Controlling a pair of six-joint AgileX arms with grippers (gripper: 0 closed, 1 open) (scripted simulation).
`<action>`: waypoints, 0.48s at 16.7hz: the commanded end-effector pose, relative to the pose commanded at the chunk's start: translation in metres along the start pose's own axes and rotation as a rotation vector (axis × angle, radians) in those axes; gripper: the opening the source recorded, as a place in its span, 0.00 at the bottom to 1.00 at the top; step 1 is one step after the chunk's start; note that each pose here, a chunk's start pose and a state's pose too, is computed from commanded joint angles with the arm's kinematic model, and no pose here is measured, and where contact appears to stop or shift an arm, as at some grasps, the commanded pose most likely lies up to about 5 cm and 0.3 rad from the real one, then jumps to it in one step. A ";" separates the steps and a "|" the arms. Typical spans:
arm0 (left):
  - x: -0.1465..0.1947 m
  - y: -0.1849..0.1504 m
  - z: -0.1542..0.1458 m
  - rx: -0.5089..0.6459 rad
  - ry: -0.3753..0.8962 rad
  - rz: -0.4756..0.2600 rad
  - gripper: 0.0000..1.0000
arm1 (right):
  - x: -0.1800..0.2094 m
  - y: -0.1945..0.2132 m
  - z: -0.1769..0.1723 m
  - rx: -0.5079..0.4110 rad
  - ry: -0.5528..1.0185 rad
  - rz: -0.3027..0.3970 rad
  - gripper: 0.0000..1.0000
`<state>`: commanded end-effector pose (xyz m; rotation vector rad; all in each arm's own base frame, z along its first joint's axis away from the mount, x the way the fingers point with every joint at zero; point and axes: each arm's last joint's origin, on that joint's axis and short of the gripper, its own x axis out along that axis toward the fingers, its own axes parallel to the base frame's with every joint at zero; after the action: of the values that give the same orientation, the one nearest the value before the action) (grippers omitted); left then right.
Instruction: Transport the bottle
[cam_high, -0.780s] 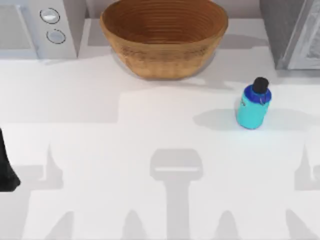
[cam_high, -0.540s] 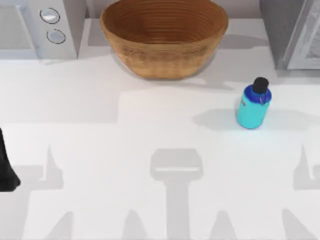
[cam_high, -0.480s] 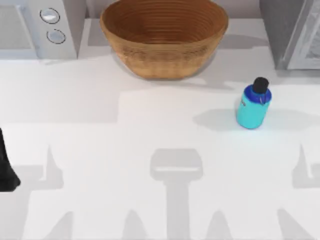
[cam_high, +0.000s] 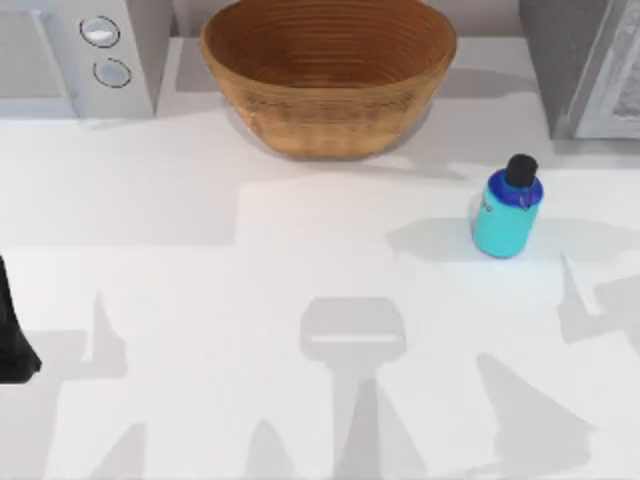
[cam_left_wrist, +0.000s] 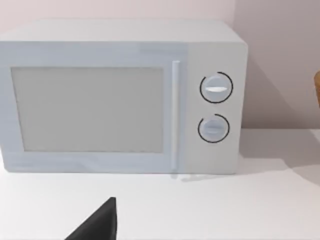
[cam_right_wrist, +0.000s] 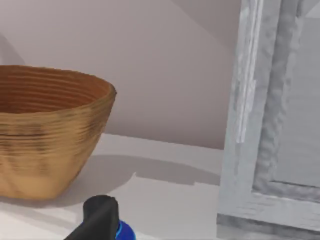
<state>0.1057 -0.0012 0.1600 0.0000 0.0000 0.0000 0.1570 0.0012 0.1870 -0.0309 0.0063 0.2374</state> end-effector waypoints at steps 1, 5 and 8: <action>0.000 0.000 0.000 0.000 0.000 0.000 1.00 | 0.010 -0.003 -0.003 -0.002 0.017 0.033 1.00; 0.000 0.000 0.000 0.000 0.000 0.000 1.00 | 0.049 -0.014 -0.029 -0.001 0.085 0.175 1.00; 0.000 0.000 0.000 0.000 0.000 0.000 1.00 | 0.072 -0.022 -0.059 0.007 0.119 0.282 1.00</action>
<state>0.1057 -0.0012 0.1600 0.0000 0.0000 0.0000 0.2316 -0.0051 0.1277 -0.0375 0.1302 0.5172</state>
